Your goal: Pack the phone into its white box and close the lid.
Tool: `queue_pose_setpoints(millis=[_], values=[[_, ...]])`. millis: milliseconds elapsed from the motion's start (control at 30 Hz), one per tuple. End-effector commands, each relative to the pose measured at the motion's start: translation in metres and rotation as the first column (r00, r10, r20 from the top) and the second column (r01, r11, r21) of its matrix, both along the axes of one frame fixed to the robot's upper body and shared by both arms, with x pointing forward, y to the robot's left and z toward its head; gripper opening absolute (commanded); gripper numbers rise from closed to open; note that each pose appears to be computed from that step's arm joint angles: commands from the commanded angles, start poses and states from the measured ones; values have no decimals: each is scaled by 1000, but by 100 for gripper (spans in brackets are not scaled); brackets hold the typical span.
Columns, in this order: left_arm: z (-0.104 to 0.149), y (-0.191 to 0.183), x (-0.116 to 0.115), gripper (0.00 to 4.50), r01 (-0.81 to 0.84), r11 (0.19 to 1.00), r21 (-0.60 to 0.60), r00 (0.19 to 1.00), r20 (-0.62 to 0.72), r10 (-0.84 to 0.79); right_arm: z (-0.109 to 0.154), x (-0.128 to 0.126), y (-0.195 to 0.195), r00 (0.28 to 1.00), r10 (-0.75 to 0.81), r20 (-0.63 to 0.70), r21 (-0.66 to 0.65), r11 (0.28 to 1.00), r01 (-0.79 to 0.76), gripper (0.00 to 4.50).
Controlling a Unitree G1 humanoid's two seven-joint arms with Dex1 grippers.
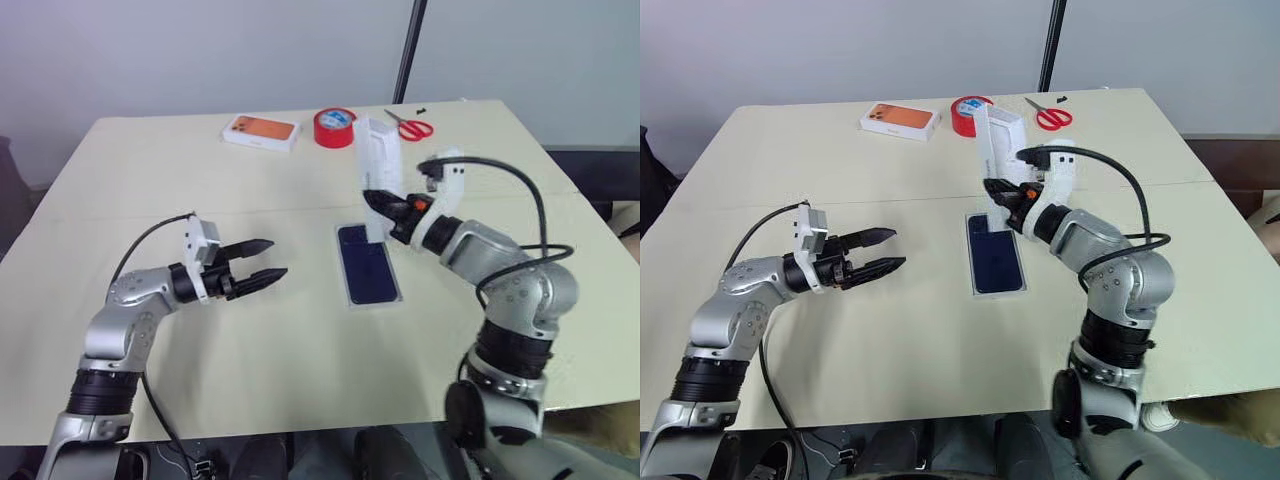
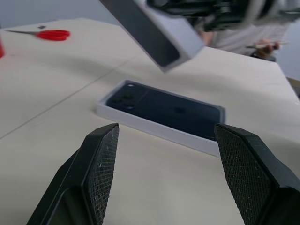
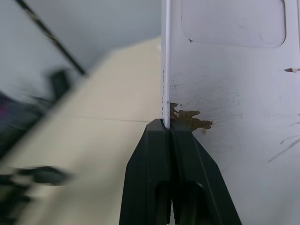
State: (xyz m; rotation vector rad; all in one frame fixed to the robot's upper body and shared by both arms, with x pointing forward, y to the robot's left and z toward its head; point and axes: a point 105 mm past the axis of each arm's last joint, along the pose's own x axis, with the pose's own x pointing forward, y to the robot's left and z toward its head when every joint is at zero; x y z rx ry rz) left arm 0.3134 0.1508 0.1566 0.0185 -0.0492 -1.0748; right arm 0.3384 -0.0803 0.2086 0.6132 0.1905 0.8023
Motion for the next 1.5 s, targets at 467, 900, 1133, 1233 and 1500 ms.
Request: queue_pose_setpoints(millis=[467, 900, 1133, 1233, 1500], values=[[10, -15, -2, 341, -7, 998, -65, 1000, -5, 7, -26, -82, 52, 856, 457, -243, 333, 868, -369, 4], [-16, -32, -10, 9, 27, 995, -92, 994, -104, -36, -45, -46, 56, 855, 369, -364, 334, 909, -250, 0], [-38, -50, -12, 9, 10, 1000, -19, 996, -87, -11, -52, -22, 46, 880, 287, -378, 330, 930, -162, 0], [-41, -54, -8, 3, -5, 1000, -24, 996, -85, 3, -59, -19, 39, 881, 266, -391, 320, 937, -141, 29], [-41, -77, 6, 0, -17, 998, -57, 998, -69, 13, -47, 3, -10, 945, 104, -310, 189, 981, -46, 388]])
